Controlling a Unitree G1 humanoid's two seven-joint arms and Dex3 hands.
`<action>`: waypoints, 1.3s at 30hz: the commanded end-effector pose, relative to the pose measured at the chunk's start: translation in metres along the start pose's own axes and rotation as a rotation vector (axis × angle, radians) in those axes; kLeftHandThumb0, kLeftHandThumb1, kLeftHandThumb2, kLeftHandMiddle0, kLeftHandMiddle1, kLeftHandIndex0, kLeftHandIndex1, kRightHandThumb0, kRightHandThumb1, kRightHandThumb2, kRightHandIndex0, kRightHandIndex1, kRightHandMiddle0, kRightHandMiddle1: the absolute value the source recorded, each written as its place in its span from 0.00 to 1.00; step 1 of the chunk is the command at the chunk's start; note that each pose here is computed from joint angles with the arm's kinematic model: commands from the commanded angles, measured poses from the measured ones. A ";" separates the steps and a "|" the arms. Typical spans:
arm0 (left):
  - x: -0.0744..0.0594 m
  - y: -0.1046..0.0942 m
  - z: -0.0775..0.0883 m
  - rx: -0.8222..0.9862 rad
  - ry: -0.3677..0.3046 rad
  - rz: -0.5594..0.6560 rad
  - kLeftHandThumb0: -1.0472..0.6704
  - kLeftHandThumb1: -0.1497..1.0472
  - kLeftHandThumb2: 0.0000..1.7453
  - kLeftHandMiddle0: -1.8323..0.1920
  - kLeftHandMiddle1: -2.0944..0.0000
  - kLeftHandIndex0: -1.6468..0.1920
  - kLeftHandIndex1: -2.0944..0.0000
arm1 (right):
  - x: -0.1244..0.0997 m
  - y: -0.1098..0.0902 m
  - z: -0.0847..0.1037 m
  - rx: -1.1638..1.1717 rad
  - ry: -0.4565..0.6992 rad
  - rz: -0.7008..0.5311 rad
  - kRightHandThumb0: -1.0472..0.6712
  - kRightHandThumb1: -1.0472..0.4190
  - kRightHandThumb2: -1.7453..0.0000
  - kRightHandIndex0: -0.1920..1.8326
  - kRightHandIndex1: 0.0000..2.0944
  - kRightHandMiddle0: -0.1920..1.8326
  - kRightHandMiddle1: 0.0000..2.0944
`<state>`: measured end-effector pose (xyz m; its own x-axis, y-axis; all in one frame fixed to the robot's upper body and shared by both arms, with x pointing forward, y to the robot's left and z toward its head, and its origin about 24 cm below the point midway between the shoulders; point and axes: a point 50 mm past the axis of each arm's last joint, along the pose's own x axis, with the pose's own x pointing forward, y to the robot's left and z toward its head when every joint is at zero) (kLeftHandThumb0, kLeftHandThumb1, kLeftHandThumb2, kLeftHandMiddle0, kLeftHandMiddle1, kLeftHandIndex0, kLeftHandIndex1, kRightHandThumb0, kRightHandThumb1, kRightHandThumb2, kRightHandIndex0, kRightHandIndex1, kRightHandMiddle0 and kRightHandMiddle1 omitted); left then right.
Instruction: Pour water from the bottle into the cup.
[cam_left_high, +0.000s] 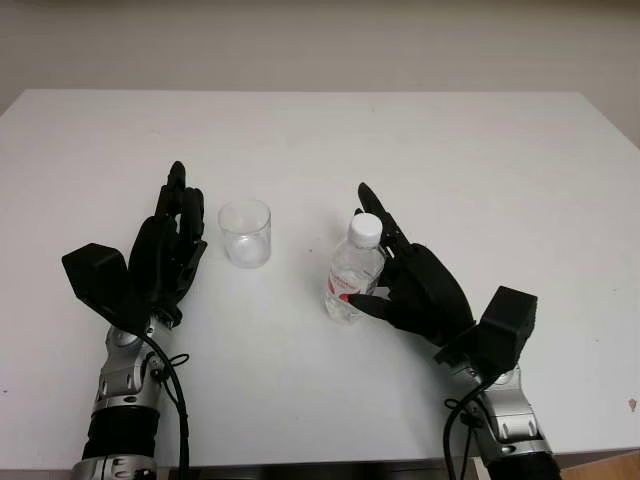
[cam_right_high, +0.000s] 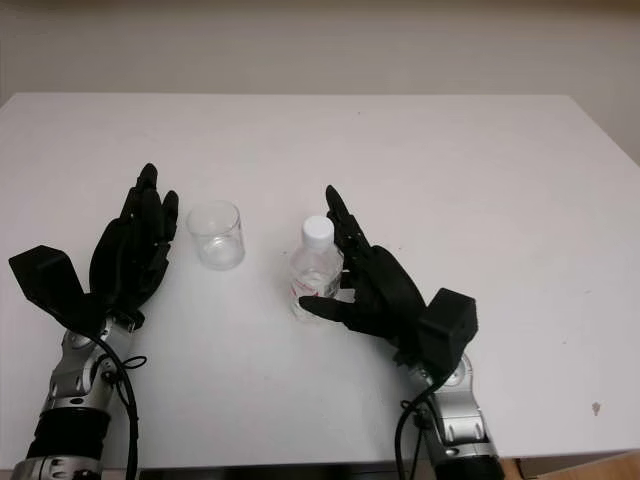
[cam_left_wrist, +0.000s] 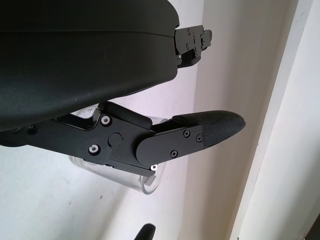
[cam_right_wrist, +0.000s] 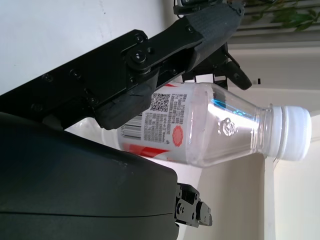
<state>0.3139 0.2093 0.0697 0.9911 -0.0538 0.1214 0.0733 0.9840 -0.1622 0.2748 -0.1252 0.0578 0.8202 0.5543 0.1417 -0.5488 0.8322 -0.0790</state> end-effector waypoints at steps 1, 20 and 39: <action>0.002 -0.001 0.006 -0.001 -0.026 -0.006 0.22 1.00 0.35 0.96 0.97 0.97 0.97 | 0.006 0.003 0.003 -0.014 -0.027 0.010 0.03 0.14 0.98 0.00 0.00 0.00 0.00; 0.001 -0.004 0.003 -0.016 -0.034 -0.002 0.21 1.00 0.34 0.97 0.97 0.98 0.98 | 0.013 0.009 0.006 -0.012 -0.058 -0.018 0.20 0.20 0.97 0.16 0.42 0.08 0.43; 0.001 -0.004 0.003 -0.017 -0.035 0.009 0.22 1.00 0.34 0.97 0.97 0.97 0.97 | 0.012 0.011 0.013 -0.227 -0.059 -0.014 0.43 0.00 0.89 0.98 1.00 0.86 1.00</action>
<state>0.3139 0.2053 0.0695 0.9902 -0.0445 0.1322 0.0682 0.9812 -0.1804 0.2769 -0.1096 0.0704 0.8177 0.5423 0.1931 -0.4801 0.8275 -0.2911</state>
